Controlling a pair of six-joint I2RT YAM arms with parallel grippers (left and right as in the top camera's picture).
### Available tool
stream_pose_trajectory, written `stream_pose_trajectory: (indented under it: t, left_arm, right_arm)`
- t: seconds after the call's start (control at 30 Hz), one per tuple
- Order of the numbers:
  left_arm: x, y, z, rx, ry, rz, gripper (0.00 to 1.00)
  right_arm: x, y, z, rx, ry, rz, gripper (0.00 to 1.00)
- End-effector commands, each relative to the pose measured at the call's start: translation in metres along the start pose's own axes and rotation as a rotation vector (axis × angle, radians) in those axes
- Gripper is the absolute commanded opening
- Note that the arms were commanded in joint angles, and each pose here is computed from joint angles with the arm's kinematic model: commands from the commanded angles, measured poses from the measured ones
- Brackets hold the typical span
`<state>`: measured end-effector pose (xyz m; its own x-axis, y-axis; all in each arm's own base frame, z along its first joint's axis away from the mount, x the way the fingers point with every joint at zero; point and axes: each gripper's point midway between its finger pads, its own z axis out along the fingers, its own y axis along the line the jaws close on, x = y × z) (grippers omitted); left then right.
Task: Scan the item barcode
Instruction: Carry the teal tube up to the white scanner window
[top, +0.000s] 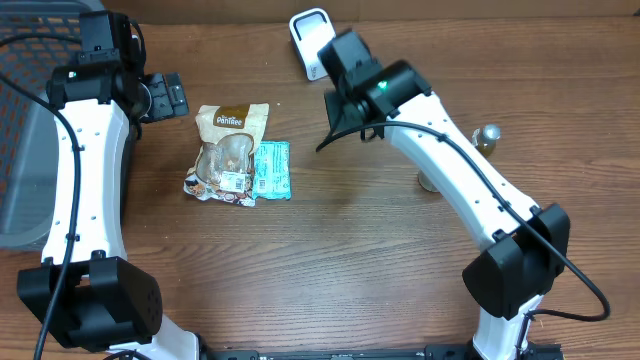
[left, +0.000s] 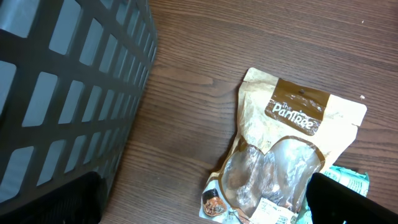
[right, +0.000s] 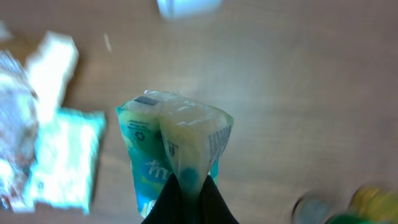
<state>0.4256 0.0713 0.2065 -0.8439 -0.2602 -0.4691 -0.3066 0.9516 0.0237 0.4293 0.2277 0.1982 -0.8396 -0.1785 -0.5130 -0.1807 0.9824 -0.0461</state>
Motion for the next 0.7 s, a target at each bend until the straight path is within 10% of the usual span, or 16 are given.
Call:
stream_pose_trajectory:
  t: [0.0, 0.67]
  left_arm:
    - [-0.006, 0.005, -0.004, -0.014, -0.019, -0.006, 1.0]
    - [-0.006, 0.005, -0.004, -0.014, -0.019, -0.006, 1.0]
  right_arm:
    - [-0.041, -0.006, -0.042, 0.068, -0.175, -0.066, 0.04]
    - [-0.125, 0.016, -0.002, 0.25, -0.474, -0.537, 0.04]
